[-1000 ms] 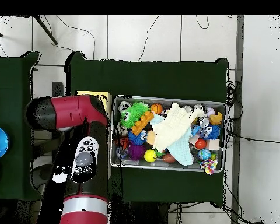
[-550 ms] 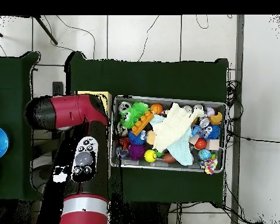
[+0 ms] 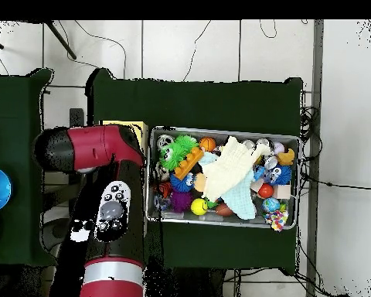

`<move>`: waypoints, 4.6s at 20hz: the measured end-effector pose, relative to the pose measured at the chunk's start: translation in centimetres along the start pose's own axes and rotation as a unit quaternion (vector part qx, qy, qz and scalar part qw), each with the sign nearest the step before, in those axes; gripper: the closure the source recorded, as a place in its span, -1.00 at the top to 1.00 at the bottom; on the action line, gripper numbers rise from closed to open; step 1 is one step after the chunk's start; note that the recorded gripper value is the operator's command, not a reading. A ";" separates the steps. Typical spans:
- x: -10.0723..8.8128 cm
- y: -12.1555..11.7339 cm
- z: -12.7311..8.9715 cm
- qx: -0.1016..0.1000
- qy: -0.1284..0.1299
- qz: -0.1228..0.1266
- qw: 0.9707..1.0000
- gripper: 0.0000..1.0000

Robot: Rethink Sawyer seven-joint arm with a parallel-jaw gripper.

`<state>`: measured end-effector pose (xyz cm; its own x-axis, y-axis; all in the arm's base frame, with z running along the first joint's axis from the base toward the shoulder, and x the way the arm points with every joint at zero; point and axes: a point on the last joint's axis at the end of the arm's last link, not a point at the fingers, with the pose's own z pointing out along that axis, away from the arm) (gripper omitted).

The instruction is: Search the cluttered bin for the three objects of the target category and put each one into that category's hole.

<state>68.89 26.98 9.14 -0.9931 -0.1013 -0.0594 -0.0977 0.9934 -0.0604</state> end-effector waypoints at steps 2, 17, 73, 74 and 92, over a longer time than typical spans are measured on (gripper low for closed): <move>0.0 -0.1 0.0 0.000 0.000 0.001 1.000 -1.00; 1.5 -1.9 0.0 -0.001 0.017 0.014 1.000 -1.00; 2.8 -2.9 0.5 -0.003 0.015 0.024 1.000 -1.00; 2.8 -2.9 0.5 -0.003 0.015 0.024 1.000 -1.00; 2.5 -3.3 0.6 -0.019 0.018 0.032 0.999 -1.00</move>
<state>66.73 23.37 8.61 -0.9991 -0.0352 -0.0256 -0.0347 0.9992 -0.0200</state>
